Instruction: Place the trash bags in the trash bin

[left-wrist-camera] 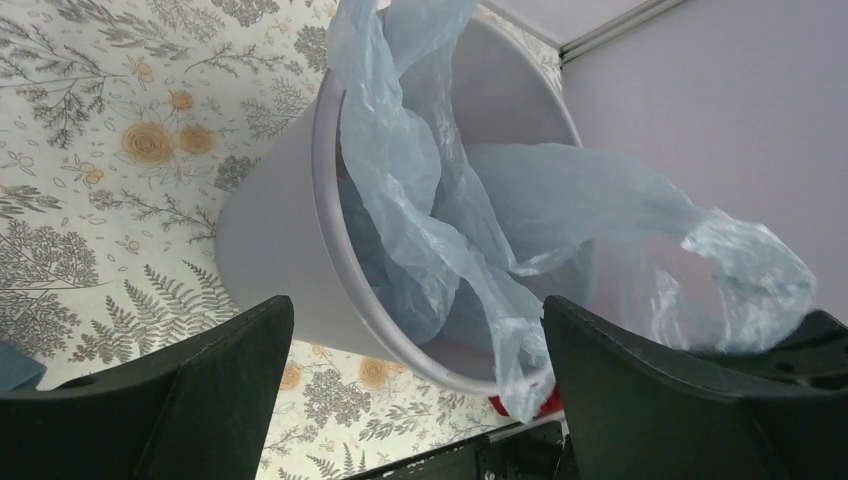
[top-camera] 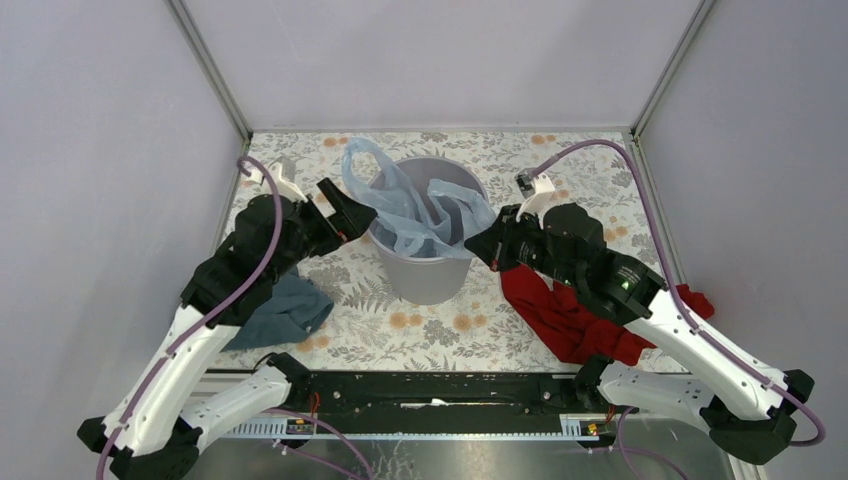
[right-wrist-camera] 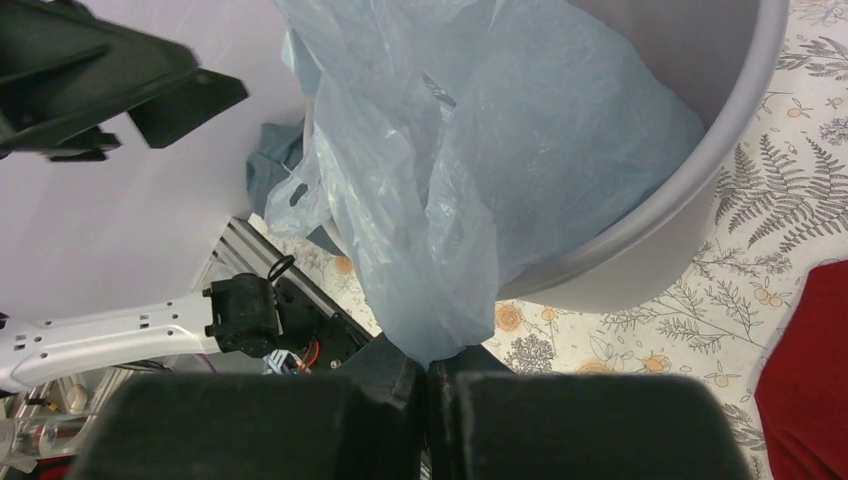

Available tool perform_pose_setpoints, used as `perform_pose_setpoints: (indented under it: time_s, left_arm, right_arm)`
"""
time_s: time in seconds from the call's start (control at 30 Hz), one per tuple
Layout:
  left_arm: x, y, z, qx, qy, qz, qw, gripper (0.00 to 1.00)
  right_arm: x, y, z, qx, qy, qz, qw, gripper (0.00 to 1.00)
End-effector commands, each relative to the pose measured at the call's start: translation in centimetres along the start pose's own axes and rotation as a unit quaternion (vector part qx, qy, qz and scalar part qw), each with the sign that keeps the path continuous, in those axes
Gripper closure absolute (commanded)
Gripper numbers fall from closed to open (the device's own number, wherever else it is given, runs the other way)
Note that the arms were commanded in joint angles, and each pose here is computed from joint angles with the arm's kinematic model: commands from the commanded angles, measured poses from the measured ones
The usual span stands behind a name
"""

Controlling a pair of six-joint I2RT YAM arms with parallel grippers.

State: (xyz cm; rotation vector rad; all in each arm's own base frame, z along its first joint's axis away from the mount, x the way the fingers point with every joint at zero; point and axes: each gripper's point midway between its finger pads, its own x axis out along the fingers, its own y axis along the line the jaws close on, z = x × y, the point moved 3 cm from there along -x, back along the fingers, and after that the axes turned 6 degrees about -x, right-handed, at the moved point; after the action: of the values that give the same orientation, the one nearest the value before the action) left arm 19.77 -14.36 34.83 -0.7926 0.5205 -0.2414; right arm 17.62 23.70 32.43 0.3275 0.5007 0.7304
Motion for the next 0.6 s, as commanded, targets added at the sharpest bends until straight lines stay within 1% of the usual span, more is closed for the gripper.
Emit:
perform_pose_setpoints:
  time_s: [0.0, 0.07, 0.2, 0.27, 0.33, 0.4, 0.57]
  left_arm:
    - [1.3, -1.8, 0.9, -0.023, -0.014, -0.026, 0.999, 0.01]
    - [1.9, -2.0, 1.6, -0.012, -0.029, -0.018, 0.999, 0.02]
    - [3.3, -1.9, 2.8, 0.022, -0.052, 0.01, 0.998, 0.11]
    - [4.0, -1.9, 3.0, 0.034, -0.056, 0.016, 0.998, 0.18]
    - [4.5, -2.2, 3.3, 0.042, -0.06, 0.015, 0.997, 0.22]
    - [4.8, -2.7, 3.7, 0.049, -0.066, 0.01, 0.997, 0.23]
    - [5.6, -3.4, 4.5, 0.063, -0.079, 0.004, 0.995, 0.24]
  right_arm:
    - [-1.2, 0.9, 1.4, -0.016, -0.035, 0.032, 0.999, 1.0]
    - [-1.4, 0.8, 1.3, -0.016, -0.035, 0.031, 0.999, 1.0]
    - [-1.7, 0.7, 1.3, -0.015, -0.037, 0.027, 0.999, 1.0]
    - [-1.7, 0.6, 1.3, -0.013, -0.038, 0.025, 0.999, 1.0]
    - [-1.8, 0.7, 1.4, -0.013, -0.039, 0.025, 0.999, 1.0]
    - [-1.6, 0.6, 1.2, -0.011, -0.036, 0.023, 0.999, 1.0]
    - [-1.2, 0.5, 0.8, -0.008, -0.027, 0.023, 0.999, 1.0]
